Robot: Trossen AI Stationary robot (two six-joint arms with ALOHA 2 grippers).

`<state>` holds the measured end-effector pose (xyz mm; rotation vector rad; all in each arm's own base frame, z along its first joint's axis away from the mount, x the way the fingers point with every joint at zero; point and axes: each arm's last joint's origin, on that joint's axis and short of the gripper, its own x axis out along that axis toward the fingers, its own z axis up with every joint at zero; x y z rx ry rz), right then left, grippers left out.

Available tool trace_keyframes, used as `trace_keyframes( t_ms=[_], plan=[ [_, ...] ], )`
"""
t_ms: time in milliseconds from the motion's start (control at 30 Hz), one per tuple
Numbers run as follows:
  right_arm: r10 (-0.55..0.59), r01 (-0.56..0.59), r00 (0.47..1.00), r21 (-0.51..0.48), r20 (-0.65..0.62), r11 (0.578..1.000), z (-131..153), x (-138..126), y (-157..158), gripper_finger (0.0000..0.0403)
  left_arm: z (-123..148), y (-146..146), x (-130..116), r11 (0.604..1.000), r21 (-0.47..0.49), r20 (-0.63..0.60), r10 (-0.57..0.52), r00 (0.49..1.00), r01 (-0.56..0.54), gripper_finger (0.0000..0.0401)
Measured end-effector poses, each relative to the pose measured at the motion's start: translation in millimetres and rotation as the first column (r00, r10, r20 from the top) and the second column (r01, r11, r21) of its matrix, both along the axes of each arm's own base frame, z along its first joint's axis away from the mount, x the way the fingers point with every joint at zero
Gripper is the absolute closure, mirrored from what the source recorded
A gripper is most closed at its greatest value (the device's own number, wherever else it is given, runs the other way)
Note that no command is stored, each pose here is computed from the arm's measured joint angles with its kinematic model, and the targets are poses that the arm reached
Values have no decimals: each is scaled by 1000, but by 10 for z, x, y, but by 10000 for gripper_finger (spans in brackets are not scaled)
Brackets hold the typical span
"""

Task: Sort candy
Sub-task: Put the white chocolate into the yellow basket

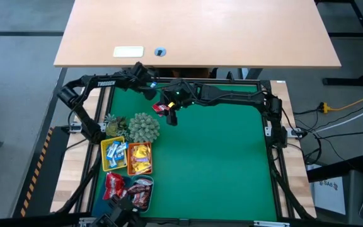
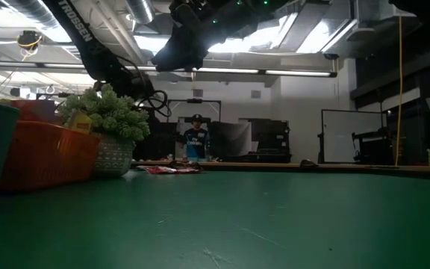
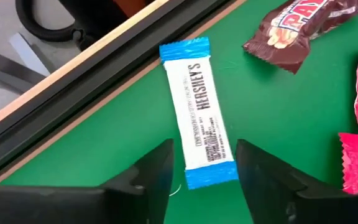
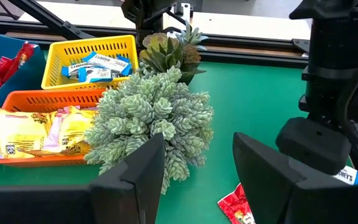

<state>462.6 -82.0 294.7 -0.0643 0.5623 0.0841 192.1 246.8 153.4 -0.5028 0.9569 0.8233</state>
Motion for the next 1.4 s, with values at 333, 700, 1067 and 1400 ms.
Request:
trace_keyframes(
  t_ms=[333, 700, 1067, 1400],
  plan=[
    [0, 0, 1000, 0, 0, 1000, 0, 0, 0, 215, -64, -38, 100, 998, 54, -68, 23, 997, -20, 196],
    [0, 0, 1000, 0, 0, 1000, 0, 0, 0, 215, -148, -18, 127, 998, 27, -46, 49, 998, -47, 195],
    [0, 0, 1000, 0, 0, 1000, -1, 1, 0, 215, -150, 30, 69, 999, -11, -5, 48, 999, -48, 195],
    [0, 0, 1000, 0, 0, 1000, -1, 1, 0, 215, -203, -48, 92, 998, -48, -75, -50, 996, 46, 195]
  ],
)
